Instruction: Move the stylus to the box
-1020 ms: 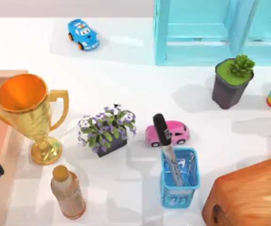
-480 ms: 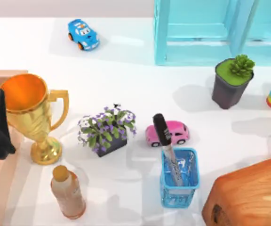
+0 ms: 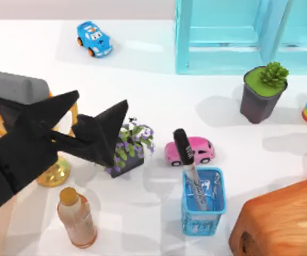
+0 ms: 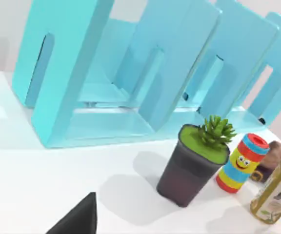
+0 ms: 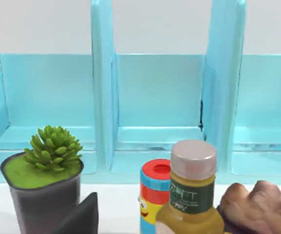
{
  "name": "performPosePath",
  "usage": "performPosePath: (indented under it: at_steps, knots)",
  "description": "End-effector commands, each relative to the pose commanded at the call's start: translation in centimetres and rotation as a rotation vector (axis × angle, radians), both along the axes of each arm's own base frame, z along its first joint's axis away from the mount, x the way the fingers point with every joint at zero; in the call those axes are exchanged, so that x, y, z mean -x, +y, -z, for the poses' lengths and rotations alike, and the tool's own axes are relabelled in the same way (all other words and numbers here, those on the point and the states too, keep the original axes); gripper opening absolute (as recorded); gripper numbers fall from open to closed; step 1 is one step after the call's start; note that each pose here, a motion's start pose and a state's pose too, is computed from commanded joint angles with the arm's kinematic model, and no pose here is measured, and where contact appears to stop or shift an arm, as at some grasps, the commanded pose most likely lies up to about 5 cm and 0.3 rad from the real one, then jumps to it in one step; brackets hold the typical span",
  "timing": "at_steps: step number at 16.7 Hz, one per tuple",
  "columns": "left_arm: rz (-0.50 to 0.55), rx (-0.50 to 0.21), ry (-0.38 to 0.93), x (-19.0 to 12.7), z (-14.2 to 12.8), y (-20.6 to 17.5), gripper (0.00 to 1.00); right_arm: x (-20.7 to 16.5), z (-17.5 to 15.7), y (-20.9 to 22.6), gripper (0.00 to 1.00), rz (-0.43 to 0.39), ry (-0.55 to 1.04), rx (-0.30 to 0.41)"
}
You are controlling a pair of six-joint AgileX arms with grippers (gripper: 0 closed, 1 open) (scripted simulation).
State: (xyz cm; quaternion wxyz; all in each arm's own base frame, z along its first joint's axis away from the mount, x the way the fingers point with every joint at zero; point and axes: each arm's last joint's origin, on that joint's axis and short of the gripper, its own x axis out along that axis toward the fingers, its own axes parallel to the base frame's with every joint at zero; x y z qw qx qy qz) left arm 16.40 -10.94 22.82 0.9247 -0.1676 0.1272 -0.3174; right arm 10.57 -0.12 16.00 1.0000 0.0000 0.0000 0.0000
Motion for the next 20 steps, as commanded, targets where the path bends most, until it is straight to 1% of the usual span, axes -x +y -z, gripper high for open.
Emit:
performPosePath:
  at_steps: [2, 4, 6, 8, 14, 17, 20]
  knots:
    - [0.107, -0.011, 0.136, -0.2, 1.7, -2.7, 1.0, 0.0, 0.0, 0.0, 1.0, 0.0, 0.0, 0.0]
    - [0.182, -0.044, 0.268, 0.2, 3.8, -4.7, 1.0, 0.0, 0.0, 0.0, 1.0, 0.0, 0.0, 0.0]
    - [0.218, -0.088, 0.375, 0.8, 5.7, -5.7, 1.0, 0.0, 0.0, 0.0, 1.0, 0.0, 0.0, 0.0]
    - [0.226, -0.12, 0.437, 1.2, 6.9, -6.0, 1.0, 0.0, 0.0, 0.0, 1.0, 0.0, 0.0, 0.0]
    - [0.225, -0.12, 0.437, 1.1, 6.8, -6.2, 1.0, 0.0, 0.0, 0.0, 1.0, 0.0, 0.0, 0.0]
    - [0.228, -0.12, 0.438, 0.3, 7.0, -7.5, 1.0, 0.0, 0.0, 0.0, 1.0, 0.0, 0.0, 0.0]
    - [0.227, -0.123, 0.442, -0.9, 8.0, -9.4, 1.0, 0.0, 0.0, 0.0, 1.0, 0.0, 0.0, 0.0]
